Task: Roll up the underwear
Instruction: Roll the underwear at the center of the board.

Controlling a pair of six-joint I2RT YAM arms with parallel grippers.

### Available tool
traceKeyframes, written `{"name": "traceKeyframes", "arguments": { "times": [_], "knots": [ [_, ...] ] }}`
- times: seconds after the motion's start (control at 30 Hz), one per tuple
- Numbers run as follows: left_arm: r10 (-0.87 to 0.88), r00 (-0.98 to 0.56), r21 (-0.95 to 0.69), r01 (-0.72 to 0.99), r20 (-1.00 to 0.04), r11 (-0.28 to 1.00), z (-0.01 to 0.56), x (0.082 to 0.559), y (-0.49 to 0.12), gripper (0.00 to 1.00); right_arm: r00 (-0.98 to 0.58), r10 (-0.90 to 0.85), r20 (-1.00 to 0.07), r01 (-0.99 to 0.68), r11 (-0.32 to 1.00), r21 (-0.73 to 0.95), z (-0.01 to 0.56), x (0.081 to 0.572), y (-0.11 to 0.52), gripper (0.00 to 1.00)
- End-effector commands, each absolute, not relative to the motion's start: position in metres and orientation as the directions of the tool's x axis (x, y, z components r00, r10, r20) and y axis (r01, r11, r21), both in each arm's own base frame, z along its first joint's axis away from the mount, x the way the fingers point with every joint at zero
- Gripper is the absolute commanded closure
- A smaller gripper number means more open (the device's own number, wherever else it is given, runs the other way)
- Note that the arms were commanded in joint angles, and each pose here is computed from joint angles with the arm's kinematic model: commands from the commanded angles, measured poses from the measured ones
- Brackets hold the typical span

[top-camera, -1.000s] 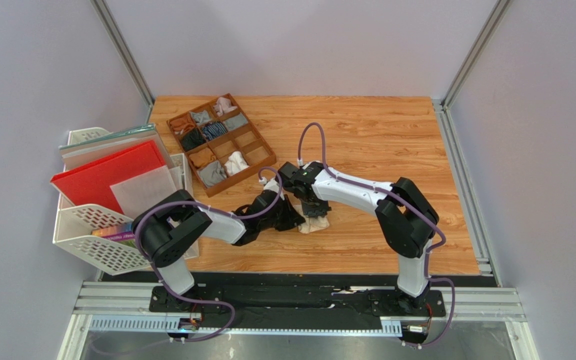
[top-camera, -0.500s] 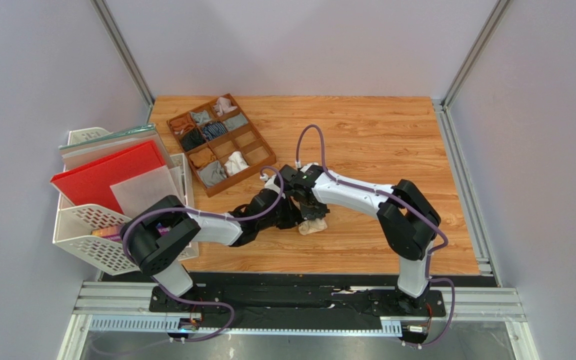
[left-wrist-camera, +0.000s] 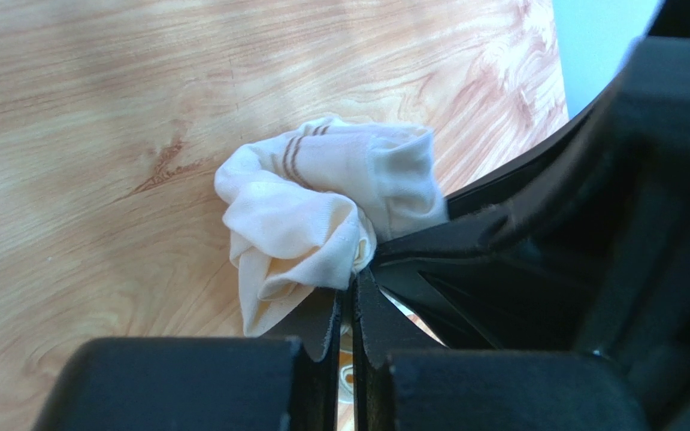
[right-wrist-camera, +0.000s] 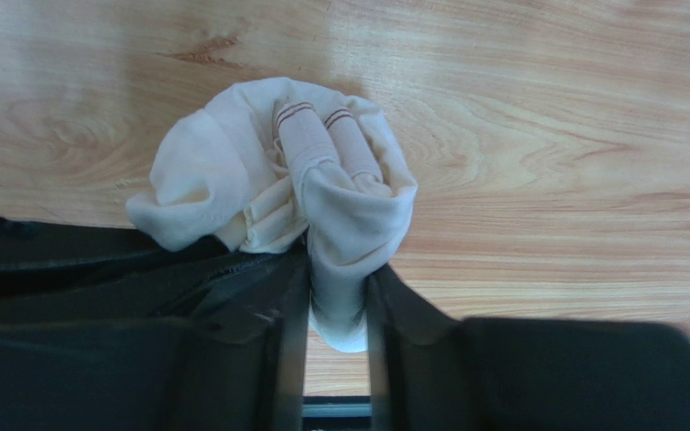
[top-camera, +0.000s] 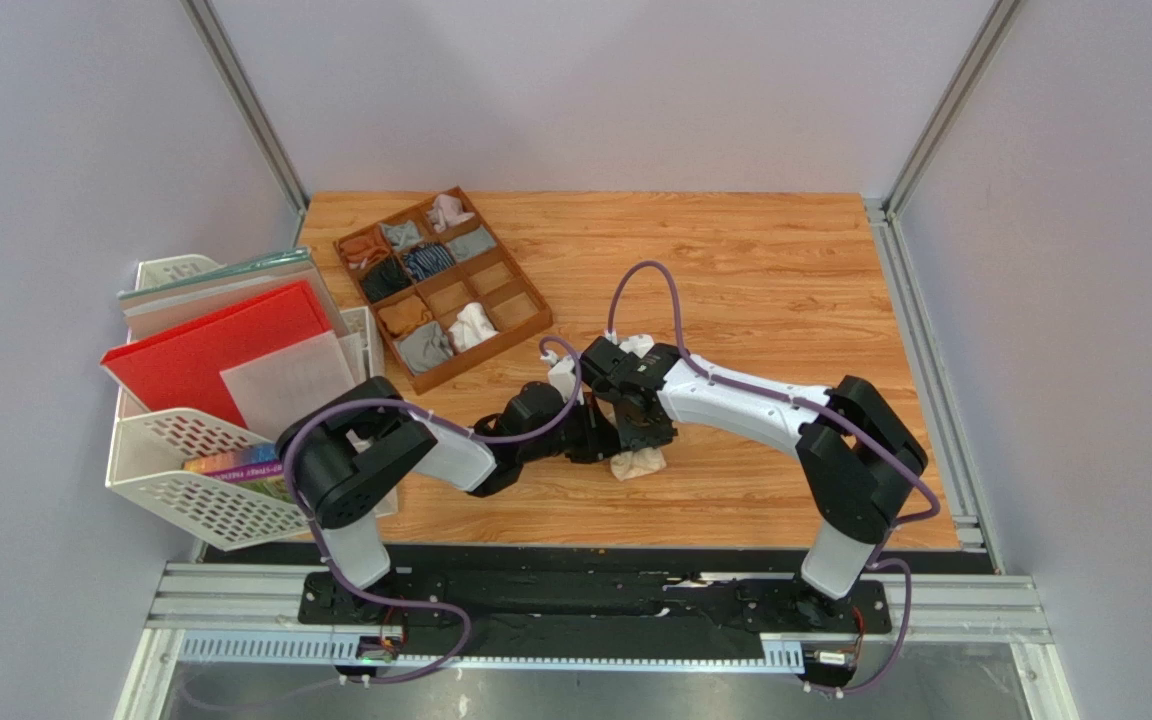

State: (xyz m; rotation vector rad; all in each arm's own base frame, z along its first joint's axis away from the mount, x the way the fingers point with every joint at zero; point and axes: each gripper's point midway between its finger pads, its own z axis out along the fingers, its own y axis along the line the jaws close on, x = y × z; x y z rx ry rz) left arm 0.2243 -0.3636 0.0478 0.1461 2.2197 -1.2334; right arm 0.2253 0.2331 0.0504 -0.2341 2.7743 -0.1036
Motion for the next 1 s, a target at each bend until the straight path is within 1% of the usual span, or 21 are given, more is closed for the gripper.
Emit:
{"name": "traceKeyframes", "arguments": {
  "times": [0.0, 0.03, 0.07, 0.1, 0.13, 0.17, 0.23, 0.4, 0.57, 0.8, 0.97],
  "knots": [
    [-0.164, -0.822, -0.761, 0.404, -0.546, 0.508, 0.049, 0.22, -0.375, 1.0, -0.9, -0.164, -0.403, -0.184, 0.983, 0.012, 0.071, 0.231, 0.252, 0.67],
    [-0.164, -0.822, -0.76, 0.403, -0.545, 0.51, 0.048, 0.221, -0.375, 1.0, -0.901, -0.166, -0.402, -0.187, 0.982, 0.014, 0.07, 0.229, 0.251, 0.63],
    [-0.164, -0.822, -0.76, 0.402, -0.545, 0.511, 0.047, 0.221, -0.375, 1.0, -0.899, -0.164, -0.407, -0.189, 0.982, 0.022, 0.071, 0.229, 0.251, 0.57],
    [-0.166, -0.821, -0.759, 0.401, -0.546, 0.512, 0.047, 0.221, -0.374, 1.0, -0.898, -0.16, -0.409, -0.188, 0.982, 0.029, 0.071, 0.23, 0.251, 0.54],
    [-0.166, -0.823, -0.759, 0.397, -0.543, 0.516, 0.046, 0.22, -0.373, 1.0, -0.903, -0.164, -0.398, -0.193, 0.981, 0.035, 0.067, 0.226, 0.249, 0.52],
    [-0.168, -0.822, -0.759, 0.397, -0.544, 0.516, 0.046, 0.221, -0.373, 1.0, -0.898, -0.158, -0.411, -0.198, 0.979, 0.056, 0.069, 0.227, 0.251, 0.5],
    [-0.166, -0.822, -0.758, 0.399, -0.545, 0.516, 0.047, 0.221, -0.373, 1.0, -0.903, -0.15, -0.403, -0.195, 0.978, 0.072, 0.065, 0.225, 0.247, 0.48],
    [-0.166, -0.825, -0.766, 0.4, -0.54, 0.502, 0.052, 0.22, -0.375, 1.0, -0.889, -0.14, -0.436, -0.23, 0.96, 0.16, 0.072, 0.223, 0.255, 0.41],
    [-0.167, -0.828, -0.785, 0.415, -0.536, 0.46, 0.067, 0.218, -0.382, 1.0, -0.883, -0.134, -0.45, -0.251, 0.945, 0.21, 0.074, 0.223, 0.261, 0.41],
    [-0.185, -0.823, -0.802, 0.431, -0.537, 0.414, 0.088, 0.217, -0.386, 1.0, -0.877, -0.14, -0.46, -0.266, 0.938, 0.222, 0.076, 0.225, 0.265, 0.41],
    [-0.208, -0.827, -0.806, 0.4, -0.523, 0.436, 0.092, 0.222, -0.385, 1.0, -0.872, -0.147, -0.468, -0.29, 0.924, 0.25, 0.082, 0.222, 0.269, 0.41]
  ]
}}
